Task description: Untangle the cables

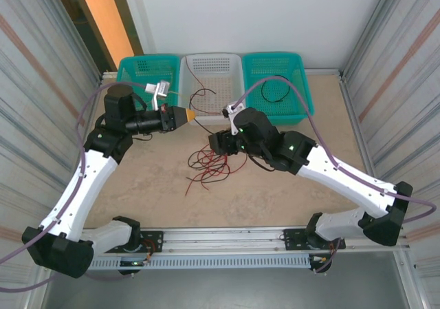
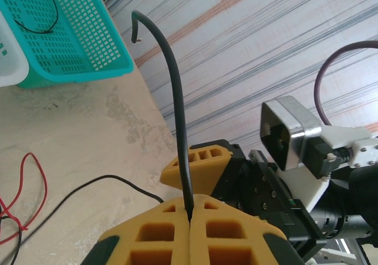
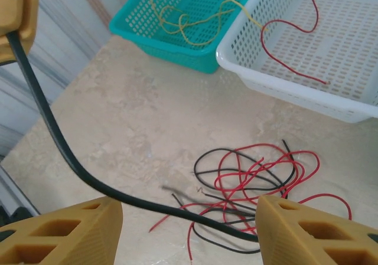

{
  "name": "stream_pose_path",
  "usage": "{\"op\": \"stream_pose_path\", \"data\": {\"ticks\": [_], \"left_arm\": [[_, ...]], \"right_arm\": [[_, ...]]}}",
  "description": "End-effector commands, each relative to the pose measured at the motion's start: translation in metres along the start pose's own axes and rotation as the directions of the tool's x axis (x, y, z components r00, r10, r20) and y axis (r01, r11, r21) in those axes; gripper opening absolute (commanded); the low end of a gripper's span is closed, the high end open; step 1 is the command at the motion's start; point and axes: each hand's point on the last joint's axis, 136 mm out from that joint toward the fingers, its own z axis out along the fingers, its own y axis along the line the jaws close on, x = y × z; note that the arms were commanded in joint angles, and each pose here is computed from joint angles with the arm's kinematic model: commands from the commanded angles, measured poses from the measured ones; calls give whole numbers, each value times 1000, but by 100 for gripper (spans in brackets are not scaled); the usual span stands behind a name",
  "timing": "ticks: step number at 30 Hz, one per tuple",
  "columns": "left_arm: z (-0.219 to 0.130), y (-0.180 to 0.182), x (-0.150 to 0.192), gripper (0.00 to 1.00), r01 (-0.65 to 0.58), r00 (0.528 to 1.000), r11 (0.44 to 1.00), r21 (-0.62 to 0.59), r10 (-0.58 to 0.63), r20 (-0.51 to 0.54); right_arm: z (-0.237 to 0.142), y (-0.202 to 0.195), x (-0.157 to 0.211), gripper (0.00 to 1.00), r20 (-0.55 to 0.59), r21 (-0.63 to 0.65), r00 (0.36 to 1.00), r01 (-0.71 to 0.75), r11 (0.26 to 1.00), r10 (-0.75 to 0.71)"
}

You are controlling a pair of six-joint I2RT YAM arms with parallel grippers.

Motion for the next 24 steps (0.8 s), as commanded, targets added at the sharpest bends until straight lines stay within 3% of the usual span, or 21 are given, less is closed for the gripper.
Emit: {"op": "stream_pose_path", "data": {"ticks": [1,5,10,15,21,24], "left_arm": [[-6,-19,-4,0,-39,999,997,61,39,-2],[-5,-20,-2,0,-39,999,997,72,40,-15],[-7,-24,-5,0,-57,998,996,73,57,5],[-7,-21,-9,0,-60,998,997,51,59,17],[-11,-9,-13,0,-47,998,999,-2,47,42],[-12,-8,-14,0,-54,997,998,-17,55,55]], "right_arm": [[0,1,-3,59,-10,16,999,37,999,-37],[2,-3,-4,59,-4,41,999,45,998,-45],[7,1,-2,49,-19,29,998,53,998,-52],[5,1,-3,18,-14,24,999,51,998,-50],[-3,-1,-6,1,14,21,999,45,999,-45],[-7,-2,-8,0,31,19,999,40,999,-41]]}}
